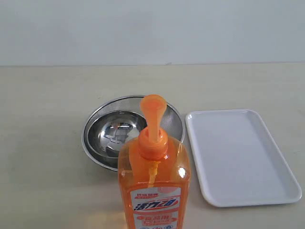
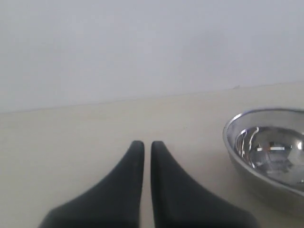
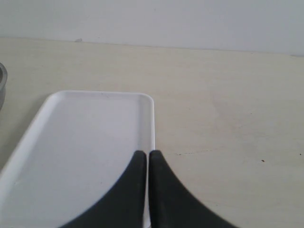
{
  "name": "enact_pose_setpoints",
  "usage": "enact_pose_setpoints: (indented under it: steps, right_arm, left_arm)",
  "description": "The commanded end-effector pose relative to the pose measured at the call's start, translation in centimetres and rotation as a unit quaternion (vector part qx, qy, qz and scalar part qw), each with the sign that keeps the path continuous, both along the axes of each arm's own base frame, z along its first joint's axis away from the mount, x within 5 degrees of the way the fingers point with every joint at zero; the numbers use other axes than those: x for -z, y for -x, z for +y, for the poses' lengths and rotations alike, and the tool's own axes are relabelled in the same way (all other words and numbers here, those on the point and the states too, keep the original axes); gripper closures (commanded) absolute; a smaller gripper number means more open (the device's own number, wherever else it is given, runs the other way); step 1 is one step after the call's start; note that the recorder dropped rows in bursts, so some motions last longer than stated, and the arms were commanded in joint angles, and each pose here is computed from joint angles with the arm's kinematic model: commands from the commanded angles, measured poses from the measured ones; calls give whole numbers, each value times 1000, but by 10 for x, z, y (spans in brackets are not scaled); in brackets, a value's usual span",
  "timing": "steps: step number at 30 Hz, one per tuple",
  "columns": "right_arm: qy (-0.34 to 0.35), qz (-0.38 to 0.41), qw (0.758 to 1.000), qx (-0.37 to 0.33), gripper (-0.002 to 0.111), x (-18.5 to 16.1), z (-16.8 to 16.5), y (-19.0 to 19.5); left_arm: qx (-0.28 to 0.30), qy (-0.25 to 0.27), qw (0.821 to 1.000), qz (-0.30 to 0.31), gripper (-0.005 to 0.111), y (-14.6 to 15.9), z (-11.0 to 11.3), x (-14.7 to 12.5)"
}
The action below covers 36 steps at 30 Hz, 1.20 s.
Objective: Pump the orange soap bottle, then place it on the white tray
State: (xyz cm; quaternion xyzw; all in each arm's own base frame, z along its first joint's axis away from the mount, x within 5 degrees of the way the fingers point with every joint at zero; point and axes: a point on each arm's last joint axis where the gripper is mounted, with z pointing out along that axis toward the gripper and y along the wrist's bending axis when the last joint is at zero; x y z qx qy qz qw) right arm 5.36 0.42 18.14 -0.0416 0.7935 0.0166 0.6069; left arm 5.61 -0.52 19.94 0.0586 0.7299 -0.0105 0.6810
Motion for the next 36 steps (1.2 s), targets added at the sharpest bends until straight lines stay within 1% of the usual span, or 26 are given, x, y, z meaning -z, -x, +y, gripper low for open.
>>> enact_pose_setpoints:
  steps: [1, 3, 4, 7, 9, 11, 13, 15, 18, 21, 23, 25, 29, 32, 36]
  right_arm:
    - [0, -10, 1000, 1, 109, -2, 0, 0]
    - [0, -10, 1000, 1, 109, -2, 0, 0]
    - [0, -10, 1000, 1, 109, -2, 0, 0]
    - [0, -10, 1000, 1, 109, -2, 0, 0]
    - [0, -10, 1000, 1, 109, -2, 0, 0]
    - [0, -10, 1000, 1, 109, -2, 0, 0]
    - [0, -10, 1000, 1, 109, -2, 0, 0]
    - [0, -10, 1000, 1, 109, -2, 0, 0]
    - [0, -10, 1000, 1, 109, -2, 0, 0]
    - [0, -10, 1000, 1, 109, -2, 0, 0]
    - [0, -10, 1000, 1, 109, -2, 0, 0]
    - [0, -10, 1000, 1, 109, -2, 0, 0]
    - [0, -10, 1000, 1, 109, -2, 0, 0]
    - [0, -10, 1000, 1, 109, -2, 0, 0]
    - [0, -10, 1000, 1, 109, -2, 0, 0]
  left_arm:
    - [1, 5, 996, -90, 102, 0, 0, -16]
    - [2, 8, 993, -120, 102, 1, 0, -21]
    - [3, 16, 989, -144, 102, 2, 0, -26]
    - [4, 28, 989, -146, 102, 2, 0, -26]
    - [4, 29, 988, -153, 102, 3, 0, -32]
    - [4, 29, 987, -160, 102, 2, 0, -51]
    - [4, 29, 988, -153, 102, -3, -1, -69]
    - [2, 22, 993, -112, 102, -16, -2, -83]
    - [0, 19, 1000, -12, 102, -42, -4, -91]
    - [-2, 26, 998, 59, 102, -64, -7, -90]
    - [-4, 38, 993, 109, 102, -77, -8, -82]
    - [-5, 36, 991, 127, 102, -83, -9, -77]
    - [-6, 34, 989, 145, 102, -90, -10, -71]
    - [-6, 32, 989, 141, 102, -91, -10, -72]
    - [-6, 36, 994, 105, 102, -92, -10, -78]
